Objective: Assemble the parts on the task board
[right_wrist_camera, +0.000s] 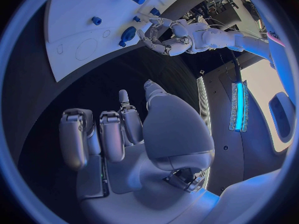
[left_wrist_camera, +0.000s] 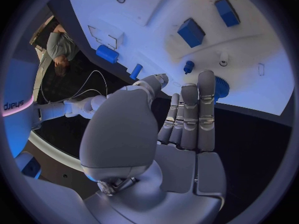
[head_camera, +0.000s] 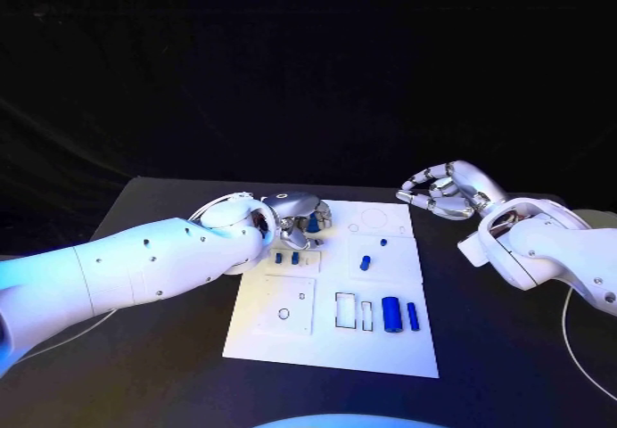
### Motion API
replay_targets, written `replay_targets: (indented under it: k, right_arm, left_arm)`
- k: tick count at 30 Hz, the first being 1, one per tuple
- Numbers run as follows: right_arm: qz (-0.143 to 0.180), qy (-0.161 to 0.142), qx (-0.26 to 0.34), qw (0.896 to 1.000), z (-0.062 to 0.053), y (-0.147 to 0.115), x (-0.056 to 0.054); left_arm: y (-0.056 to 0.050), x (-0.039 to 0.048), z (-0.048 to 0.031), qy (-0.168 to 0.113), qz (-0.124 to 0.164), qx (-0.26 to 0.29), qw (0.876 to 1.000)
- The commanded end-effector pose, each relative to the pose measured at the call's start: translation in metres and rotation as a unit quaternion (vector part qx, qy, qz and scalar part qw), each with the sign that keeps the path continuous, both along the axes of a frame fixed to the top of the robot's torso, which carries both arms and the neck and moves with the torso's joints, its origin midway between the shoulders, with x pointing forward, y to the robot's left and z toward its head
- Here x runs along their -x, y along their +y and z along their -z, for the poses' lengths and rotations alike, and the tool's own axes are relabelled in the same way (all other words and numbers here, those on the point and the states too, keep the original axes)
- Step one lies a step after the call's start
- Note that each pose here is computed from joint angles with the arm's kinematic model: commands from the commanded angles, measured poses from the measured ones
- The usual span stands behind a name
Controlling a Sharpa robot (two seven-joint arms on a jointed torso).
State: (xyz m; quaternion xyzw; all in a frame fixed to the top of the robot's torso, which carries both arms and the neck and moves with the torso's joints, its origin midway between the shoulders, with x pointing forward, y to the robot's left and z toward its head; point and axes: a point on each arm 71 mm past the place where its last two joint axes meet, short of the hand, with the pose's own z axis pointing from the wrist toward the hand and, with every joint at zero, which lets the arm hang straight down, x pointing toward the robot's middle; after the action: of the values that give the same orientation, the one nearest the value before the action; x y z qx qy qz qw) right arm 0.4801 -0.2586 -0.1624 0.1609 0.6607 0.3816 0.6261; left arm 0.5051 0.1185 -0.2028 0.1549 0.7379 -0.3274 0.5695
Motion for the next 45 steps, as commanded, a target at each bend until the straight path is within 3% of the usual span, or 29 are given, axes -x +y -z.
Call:
replay_targets:
  k: [1,13,23,45]
  right_arm:
    - [-0.007,-0.002,0.002,1.0,0.0,0.002,0.0]
    - [-0.007,-0.002,0.002,1.0,0.001,0.003,0.0]
    - [-0.008,-0.001,0.002,1.0,0.001,0.004,0.0]
    - [-0.01,0.0,0.003,1.0,0.001,0.005,0.0]
  left_arm:
    - [-0.004,0.0006,0.0068,-0.012,0.024,-0.069,0.997]
    - [-0.007,-0.0066,0.0148,-0.004,0.007,-0.115,0.993]
    - [-0.01,-0.0114,0.0161,-0.006,-0.001,-0.115,0.993]
    - [-0.015,-0.0123,0.0183,0.004,0.003,-0.107,0.994]
